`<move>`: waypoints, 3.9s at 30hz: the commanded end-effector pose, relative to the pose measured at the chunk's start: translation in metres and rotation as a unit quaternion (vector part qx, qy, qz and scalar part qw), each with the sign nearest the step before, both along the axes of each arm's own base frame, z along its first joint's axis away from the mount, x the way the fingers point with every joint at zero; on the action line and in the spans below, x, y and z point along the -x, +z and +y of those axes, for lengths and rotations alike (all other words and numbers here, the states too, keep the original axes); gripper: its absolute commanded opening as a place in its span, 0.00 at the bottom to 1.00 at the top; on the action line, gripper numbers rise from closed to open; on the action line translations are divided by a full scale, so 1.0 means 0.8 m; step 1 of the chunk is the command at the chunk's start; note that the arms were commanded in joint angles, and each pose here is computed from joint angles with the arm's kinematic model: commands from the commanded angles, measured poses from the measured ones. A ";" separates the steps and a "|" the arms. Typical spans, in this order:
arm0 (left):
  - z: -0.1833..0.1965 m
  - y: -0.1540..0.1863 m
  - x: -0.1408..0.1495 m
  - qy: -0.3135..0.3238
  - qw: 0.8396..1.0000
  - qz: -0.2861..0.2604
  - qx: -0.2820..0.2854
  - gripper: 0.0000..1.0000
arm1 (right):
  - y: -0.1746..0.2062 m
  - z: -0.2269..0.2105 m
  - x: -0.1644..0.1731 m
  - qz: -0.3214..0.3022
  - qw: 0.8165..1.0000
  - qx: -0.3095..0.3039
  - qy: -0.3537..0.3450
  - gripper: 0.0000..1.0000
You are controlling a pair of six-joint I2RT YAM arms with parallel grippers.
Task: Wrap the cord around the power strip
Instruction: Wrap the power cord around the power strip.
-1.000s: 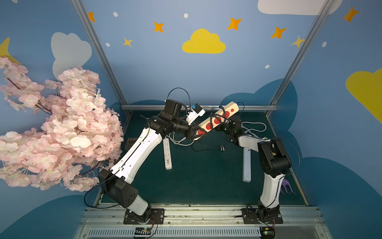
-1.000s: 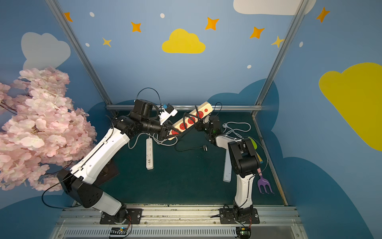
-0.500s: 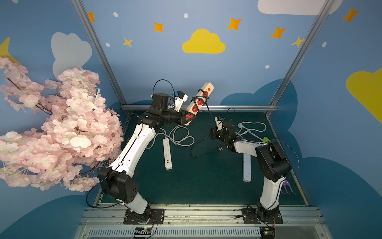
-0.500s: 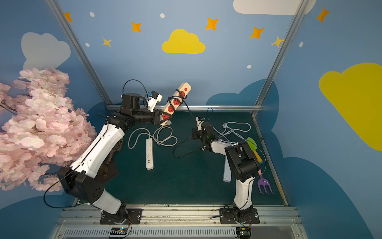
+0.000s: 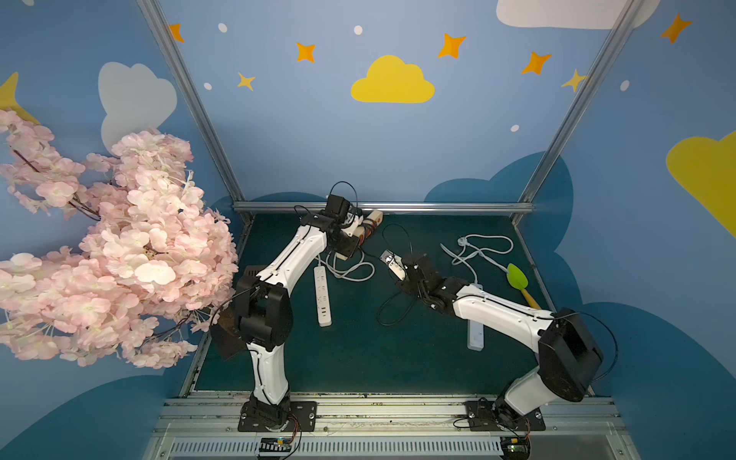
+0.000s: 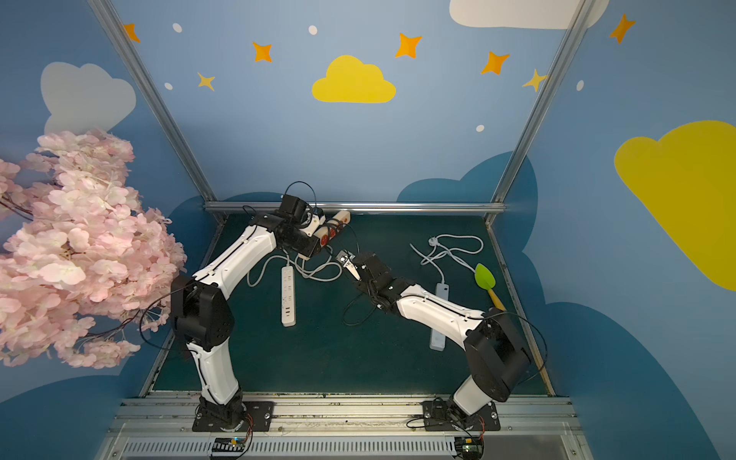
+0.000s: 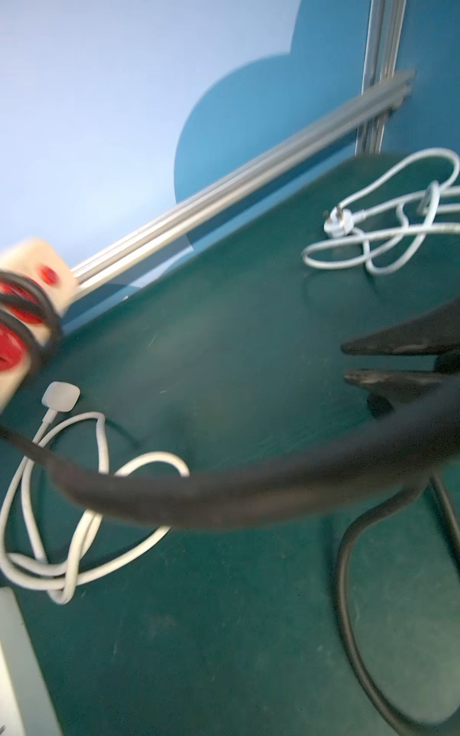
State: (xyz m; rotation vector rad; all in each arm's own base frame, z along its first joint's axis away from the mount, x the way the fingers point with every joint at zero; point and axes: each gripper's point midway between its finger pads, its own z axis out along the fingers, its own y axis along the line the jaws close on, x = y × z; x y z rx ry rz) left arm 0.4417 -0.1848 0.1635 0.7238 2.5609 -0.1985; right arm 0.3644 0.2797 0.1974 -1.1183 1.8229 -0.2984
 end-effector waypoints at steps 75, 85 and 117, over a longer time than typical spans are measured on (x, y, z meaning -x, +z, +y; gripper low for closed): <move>-0.125 0.290 0.141 -0.257 0.890 -0.067 0.371 0.03 | -0.049 -0.029 -0.089 0.160 0.902 -0.400 -0.025 0.87; -0.125 0.295 0.147 -0.256 0.887 -0.062 0.378 0.03 | -0.075 0.012 -0.144 0.137 0.904 -0.401 -0.046 0.86; 0.046 0.224 -0.042 0.042 0.967 -0.154 0.196 0.03 | -0.037 -0.020 -0.023 -0.054 0.997 0.024 -0.046 0.00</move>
